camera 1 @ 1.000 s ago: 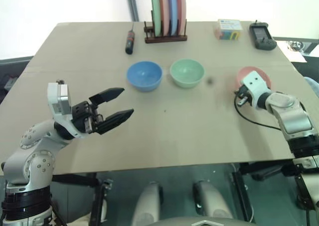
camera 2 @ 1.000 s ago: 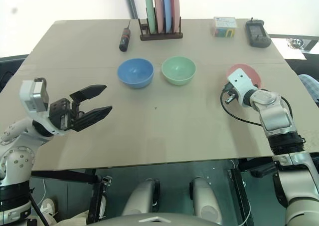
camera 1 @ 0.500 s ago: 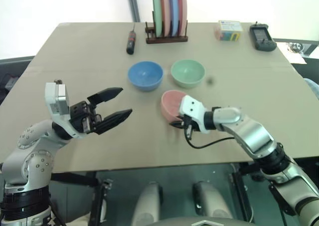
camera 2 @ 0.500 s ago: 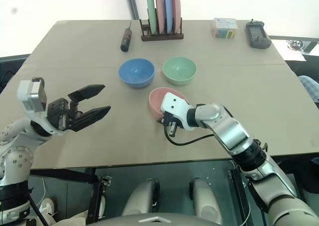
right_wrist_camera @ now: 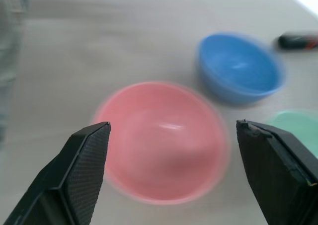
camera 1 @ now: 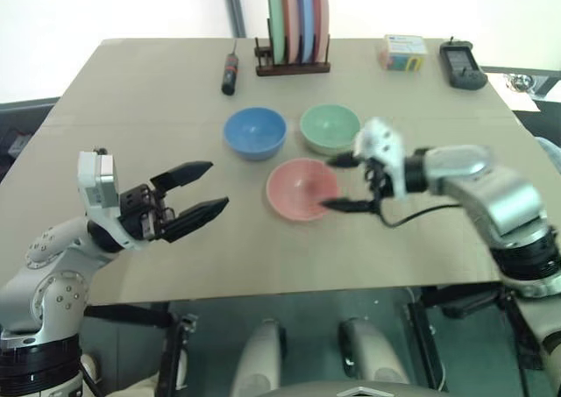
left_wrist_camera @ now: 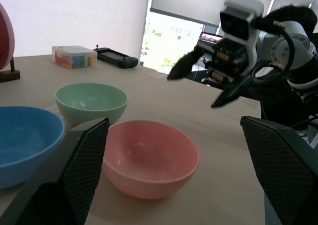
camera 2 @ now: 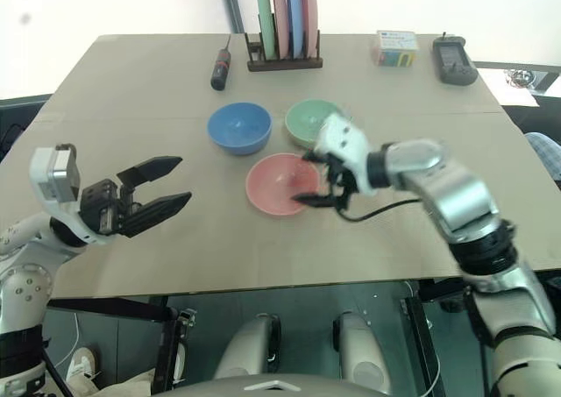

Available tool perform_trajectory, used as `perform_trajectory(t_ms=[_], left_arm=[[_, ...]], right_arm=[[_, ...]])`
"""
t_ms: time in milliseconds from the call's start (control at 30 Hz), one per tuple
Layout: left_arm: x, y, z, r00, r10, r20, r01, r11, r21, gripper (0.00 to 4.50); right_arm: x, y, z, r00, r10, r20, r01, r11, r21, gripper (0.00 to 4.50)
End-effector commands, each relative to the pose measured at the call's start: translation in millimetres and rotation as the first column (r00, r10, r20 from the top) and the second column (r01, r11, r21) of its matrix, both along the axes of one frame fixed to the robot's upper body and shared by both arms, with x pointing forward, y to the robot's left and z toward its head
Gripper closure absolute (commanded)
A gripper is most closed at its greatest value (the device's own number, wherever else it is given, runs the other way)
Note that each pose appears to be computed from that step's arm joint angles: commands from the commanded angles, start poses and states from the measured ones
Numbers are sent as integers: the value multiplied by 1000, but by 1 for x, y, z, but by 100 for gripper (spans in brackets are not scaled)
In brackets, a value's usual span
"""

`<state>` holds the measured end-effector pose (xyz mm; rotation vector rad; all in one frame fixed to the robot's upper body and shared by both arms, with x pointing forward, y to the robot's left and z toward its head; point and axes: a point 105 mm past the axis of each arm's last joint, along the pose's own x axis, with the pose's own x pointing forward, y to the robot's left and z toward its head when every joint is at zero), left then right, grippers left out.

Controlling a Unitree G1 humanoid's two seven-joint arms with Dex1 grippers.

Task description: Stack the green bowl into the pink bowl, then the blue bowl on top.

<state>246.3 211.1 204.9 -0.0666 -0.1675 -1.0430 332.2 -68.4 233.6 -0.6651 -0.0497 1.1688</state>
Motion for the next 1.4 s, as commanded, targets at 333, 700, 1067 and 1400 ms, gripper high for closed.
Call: perform_trajectory(t_ms=[333, 700, 1067, 1400], left_arm=[[-24, 4, 17, 995, 70, 67, -71, 997, 8, 0], [-42, 9, 17, 987, 144, 65, -145, 989, 11, 0], [-28, 9, 4, 984, 178, 31, -179, 983, 29, 0], [-12, 10, -8, 978, 206, 22, -207, 977, 59, 0]], right_arm=[[99, 7, -52, 920, 3, 391, 139, 932, -334, 28], [105, 24, -63, 907, 58, 418, 120, 914, -388, 362], [72, 20, -9, 970, 139, 199, -112, 983, -143, 448], [-27, 57, -27, 926, 375, -50, -378, 922, -84, 448]])
